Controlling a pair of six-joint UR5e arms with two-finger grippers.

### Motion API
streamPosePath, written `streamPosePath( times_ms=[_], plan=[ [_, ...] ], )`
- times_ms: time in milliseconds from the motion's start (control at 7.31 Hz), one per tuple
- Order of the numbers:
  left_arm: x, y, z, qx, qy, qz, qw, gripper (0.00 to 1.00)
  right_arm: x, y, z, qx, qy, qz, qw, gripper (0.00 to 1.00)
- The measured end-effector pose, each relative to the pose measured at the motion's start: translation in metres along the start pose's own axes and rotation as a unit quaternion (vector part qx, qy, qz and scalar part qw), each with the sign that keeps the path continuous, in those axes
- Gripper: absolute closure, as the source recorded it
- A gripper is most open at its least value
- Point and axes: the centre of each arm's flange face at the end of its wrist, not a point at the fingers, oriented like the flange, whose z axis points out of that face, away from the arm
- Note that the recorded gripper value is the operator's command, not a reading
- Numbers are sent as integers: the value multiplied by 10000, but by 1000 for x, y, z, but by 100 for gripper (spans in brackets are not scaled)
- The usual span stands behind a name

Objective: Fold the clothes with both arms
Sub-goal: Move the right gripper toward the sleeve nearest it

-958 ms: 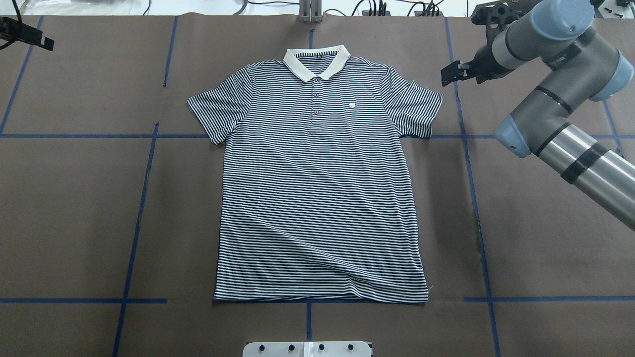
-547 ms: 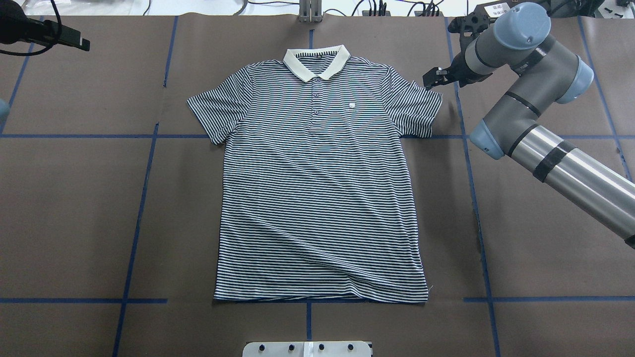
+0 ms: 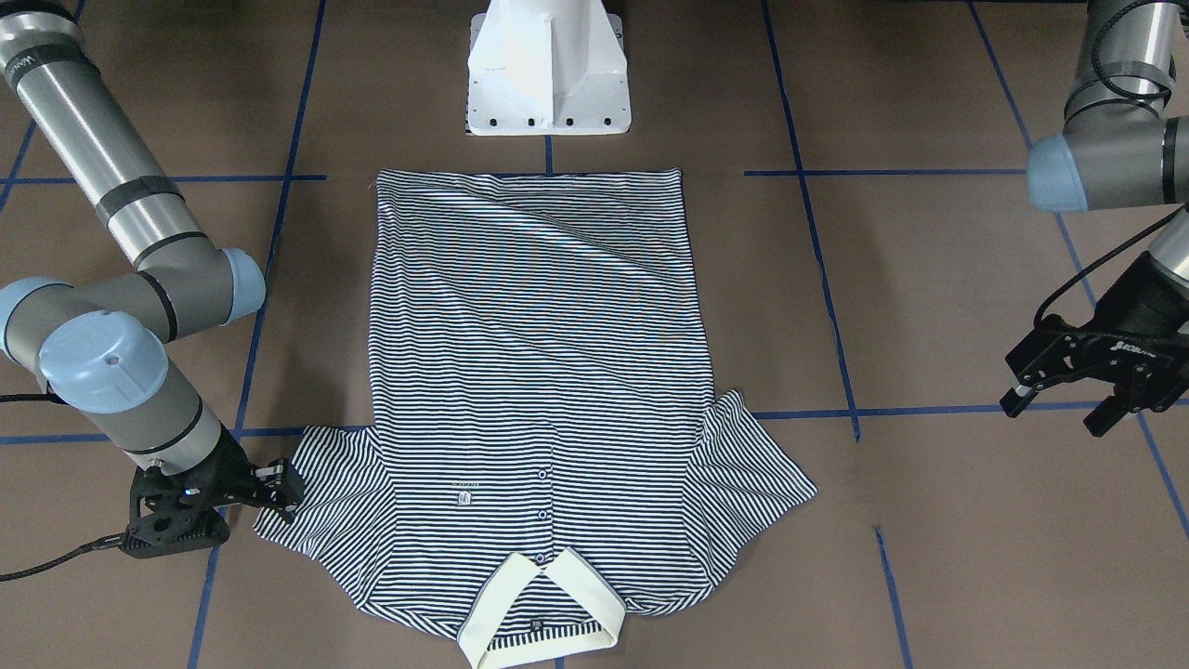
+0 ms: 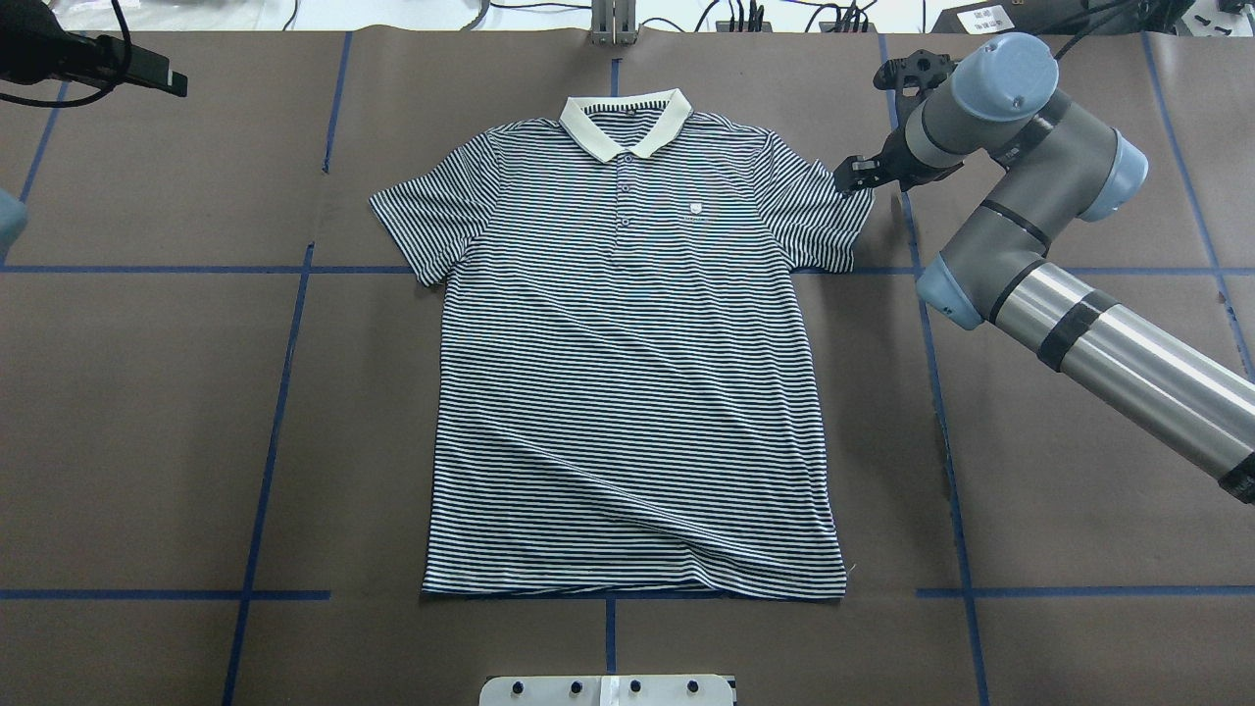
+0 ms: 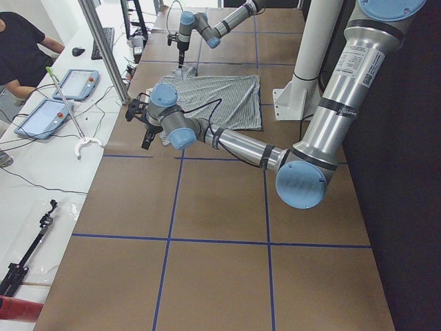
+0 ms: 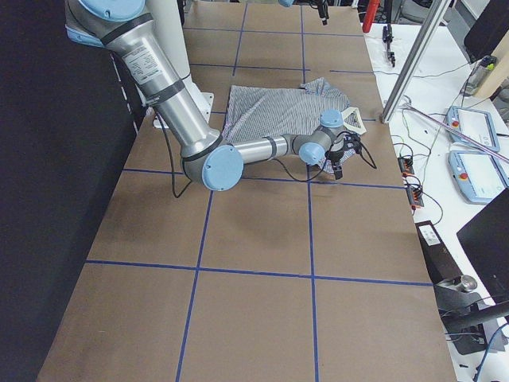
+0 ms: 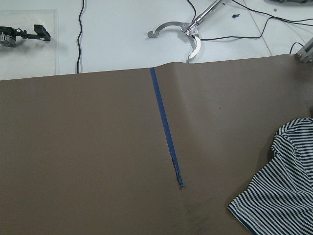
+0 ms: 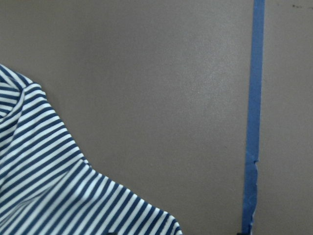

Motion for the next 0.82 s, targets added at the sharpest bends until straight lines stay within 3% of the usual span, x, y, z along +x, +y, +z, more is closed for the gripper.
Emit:
streamPosePath(
  times_ms=[137, 274, 410, 821],
  plan=[
    [1, 0, -1, 7, 6, 5, 10000, 0, 1, 2, 3, -24, 16, -2, 10000, 52],
    [1, 0, -1, 9, 8, 10, 10000, 0, 1, 2, 4, -40, 18, -4, 10000, 82],
    [2, -1, -1, 15, 13, 16, 10000, 0, 0, 2, 4, -54, 12, -6, 10000, 100],
    [6, -3, -3, 42, 36, 38, 10000, 0, -6, -1, 1, -64, -24, -31, 10000, 100]
  ],
)
